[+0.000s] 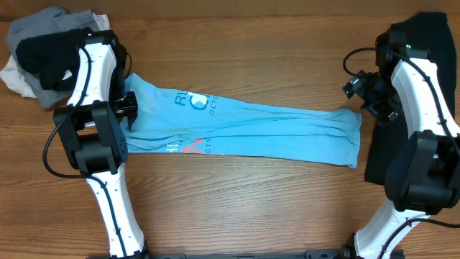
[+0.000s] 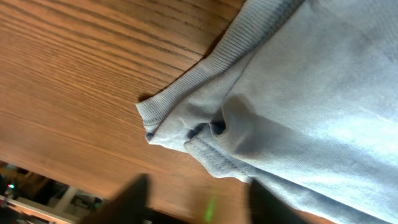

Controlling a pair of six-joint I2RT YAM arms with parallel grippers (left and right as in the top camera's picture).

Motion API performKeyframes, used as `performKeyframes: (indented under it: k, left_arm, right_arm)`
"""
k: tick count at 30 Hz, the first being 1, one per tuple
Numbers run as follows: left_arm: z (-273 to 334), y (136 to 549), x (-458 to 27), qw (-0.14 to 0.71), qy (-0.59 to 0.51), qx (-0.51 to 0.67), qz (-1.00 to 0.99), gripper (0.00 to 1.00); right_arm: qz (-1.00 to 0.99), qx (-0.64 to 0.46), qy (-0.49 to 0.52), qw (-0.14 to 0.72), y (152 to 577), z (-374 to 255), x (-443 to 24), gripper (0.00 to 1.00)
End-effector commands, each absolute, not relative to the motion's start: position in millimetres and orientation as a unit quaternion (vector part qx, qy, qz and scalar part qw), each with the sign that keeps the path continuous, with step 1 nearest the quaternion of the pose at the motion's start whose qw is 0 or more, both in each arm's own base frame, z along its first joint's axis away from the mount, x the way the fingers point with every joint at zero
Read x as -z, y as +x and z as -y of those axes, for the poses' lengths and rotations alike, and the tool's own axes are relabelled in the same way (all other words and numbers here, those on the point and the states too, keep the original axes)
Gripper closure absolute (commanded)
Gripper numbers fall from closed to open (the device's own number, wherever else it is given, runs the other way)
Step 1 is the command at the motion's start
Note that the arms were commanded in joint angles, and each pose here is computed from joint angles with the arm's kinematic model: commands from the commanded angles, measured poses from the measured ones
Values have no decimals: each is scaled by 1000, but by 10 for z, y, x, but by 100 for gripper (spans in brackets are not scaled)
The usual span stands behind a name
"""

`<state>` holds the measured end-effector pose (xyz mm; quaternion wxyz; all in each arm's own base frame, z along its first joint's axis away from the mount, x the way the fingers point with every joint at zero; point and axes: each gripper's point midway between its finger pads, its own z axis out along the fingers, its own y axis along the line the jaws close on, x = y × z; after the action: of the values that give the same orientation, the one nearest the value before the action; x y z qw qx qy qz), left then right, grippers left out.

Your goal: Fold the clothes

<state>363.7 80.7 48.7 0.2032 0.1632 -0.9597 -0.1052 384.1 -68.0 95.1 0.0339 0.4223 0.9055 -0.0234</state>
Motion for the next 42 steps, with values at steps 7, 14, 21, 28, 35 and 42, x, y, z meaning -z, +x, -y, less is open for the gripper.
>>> performKeyframes:
  k: [7, 14, 21, 28, 35, 42]
  left_arm:
    - [-523, 3860, -1022, 113, 150, 18, 982, 96]
    - [112, 4098, -1149, 58, 51, -113, 991, 96]
    - [412, 4163, -707, 86, 39, -116, 989, 96]
    - [639, 4045, -226, 147, 22, -110, 983, 96]
    - [678, 3990, -46, 170, 19, -105, 980, 96]
    - [585, 3996, -24, 168, 16, -82, 982, 96]
  right_arm:
    - [-919, 5, 390, 59, 3986, 478, -986, 9]
    - [-939, 7, 340, 48, 4054, 89, -822, 68]
    - [-951, 3, 307, 47, 4126, -211, -676, 67]
    - [-957, -29, 290, 8, 4078, -497, -458, 85]
    - [-960, -42, 276, -10, 3953, -664, -268, 94]
    - [-966, -138, 215, -49, 3785, -1233, -133, 96]
